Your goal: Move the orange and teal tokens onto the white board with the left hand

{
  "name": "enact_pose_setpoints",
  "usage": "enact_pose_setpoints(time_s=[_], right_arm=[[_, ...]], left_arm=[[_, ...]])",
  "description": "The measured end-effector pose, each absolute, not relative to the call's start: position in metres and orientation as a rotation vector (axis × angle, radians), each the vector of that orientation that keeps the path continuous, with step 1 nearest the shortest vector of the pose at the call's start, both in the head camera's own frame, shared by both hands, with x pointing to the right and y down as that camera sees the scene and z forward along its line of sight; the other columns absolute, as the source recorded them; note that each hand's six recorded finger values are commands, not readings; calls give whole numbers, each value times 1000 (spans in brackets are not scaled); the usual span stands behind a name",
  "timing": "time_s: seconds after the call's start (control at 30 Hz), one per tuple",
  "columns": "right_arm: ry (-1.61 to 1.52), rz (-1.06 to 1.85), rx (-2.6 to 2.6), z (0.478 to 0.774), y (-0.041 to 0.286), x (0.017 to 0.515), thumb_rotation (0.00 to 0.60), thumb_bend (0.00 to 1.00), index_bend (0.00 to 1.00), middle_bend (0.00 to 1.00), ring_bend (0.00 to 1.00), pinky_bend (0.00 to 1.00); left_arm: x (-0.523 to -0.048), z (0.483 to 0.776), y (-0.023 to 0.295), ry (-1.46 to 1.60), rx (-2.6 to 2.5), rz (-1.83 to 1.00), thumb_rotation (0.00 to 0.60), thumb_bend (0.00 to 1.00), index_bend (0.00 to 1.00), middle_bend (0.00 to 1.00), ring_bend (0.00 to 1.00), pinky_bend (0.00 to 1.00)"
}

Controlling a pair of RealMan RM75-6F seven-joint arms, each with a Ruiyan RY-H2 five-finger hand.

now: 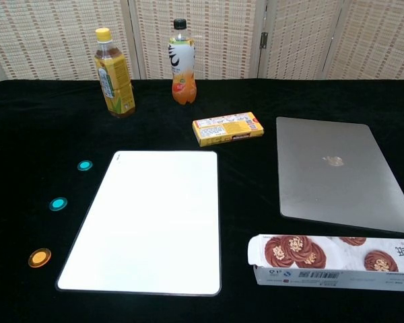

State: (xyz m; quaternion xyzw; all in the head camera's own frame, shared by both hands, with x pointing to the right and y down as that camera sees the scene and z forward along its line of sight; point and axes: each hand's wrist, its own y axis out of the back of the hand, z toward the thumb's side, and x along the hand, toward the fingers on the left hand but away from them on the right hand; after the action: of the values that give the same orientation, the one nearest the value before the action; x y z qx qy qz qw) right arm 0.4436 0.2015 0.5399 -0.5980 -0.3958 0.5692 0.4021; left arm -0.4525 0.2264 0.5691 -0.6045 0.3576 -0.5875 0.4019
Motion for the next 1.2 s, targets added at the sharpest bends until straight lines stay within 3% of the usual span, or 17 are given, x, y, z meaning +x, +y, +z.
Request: enact_pose_setpoints(time_s=[0.5, 1.2], right_arm=[[-997, 1423, -1498, 535, 194, 441, 600, 167, 0, 0, 0, 0], [-999, 1399, -1520, 538, 194, 436, 600, 167, 0, 0, 0, 0]], left_arm=[[-437, 599, 238, 725, -1673, -1471, 600, 300, 369, 135, 118, 0], [-399, 652, 282, 506, -1880, -1401, 600, 301, 408, 140, 119, 0]])
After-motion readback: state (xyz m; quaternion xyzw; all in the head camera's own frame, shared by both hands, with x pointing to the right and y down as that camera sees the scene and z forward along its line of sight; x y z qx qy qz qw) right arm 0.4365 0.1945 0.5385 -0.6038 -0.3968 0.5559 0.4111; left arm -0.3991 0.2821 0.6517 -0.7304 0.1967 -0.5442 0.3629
